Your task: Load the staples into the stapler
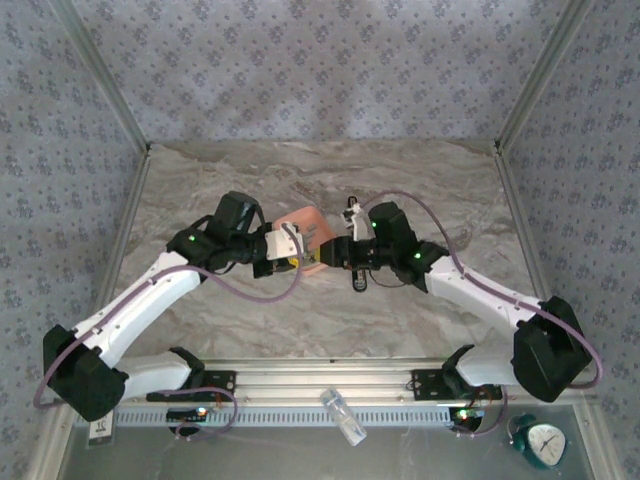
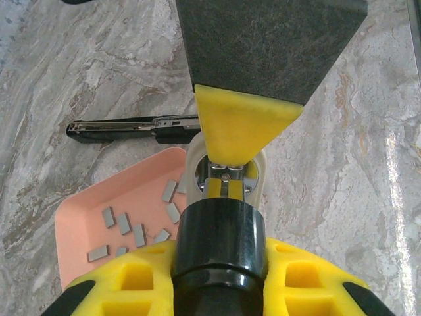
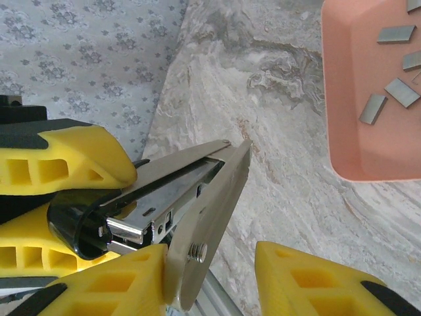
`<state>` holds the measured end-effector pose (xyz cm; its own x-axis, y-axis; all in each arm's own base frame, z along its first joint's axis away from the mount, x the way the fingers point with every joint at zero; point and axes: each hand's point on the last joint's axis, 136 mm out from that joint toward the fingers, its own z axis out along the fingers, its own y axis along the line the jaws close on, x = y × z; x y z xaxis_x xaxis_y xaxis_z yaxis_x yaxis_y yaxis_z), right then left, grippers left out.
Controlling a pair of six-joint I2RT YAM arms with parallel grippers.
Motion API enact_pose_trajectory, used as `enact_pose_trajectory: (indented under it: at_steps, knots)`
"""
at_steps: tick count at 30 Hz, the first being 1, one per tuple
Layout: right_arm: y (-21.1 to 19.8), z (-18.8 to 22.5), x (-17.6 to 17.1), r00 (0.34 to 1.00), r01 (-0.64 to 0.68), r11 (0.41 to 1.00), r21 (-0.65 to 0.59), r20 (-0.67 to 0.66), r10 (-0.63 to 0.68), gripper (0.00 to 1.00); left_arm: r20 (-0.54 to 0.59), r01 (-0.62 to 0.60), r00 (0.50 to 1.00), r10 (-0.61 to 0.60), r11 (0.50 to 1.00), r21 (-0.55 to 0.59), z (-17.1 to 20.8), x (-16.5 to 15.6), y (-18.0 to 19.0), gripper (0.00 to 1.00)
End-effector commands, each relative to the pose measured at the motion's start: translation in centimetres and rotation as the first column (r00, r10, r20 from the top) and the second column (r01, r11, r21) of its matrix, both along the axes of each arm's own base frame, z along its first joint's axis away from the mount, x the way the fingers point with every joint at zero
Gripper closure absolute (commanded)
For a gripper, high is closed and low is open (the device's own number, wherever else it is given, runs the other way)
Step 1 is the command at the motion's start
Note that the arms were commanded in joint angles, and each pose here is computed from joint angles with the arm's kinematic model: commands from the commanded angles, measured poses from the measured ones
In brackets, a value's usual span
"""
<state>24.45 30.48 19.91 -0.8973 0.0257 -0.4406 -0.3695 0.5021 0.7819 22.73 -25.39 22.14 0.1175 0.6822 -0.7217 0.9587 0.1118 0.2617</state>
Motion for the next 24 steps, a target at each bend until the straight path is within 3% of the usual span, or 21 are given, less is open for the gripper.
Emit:
enact_pose_trajectory:
  at_steps: [1, 11, 24]
  knots:
    - [-3.4, -5.9, 0.4, 0.984, 0.125, 0.982, -0.144, -0.110, -0.141, 0.62, 0.108, 0.059, 0.993, -0.040, 0.983, -0.177, 6.0, 0.2, -1.8, 1.00]
    - [-5.5, -9.8, 0.2, 0.963, 0.199, 0.962, -0.188, -0.143, -0.227, 0.64, 0.109, 0.037, 0.994, -0.006, 0.957, -0.287, 9.8, 0.3, -2.0, 1.00]
    - [-6.2, -10.1, 0.5, 0.959, 0.239, 0.956, -0.170, -0.111, -0.260, 0.64, 0.120, 0.002, 0.991, 0.064, 0.875, -0.485, 15.7, 0.7, -2.0, 1.00]
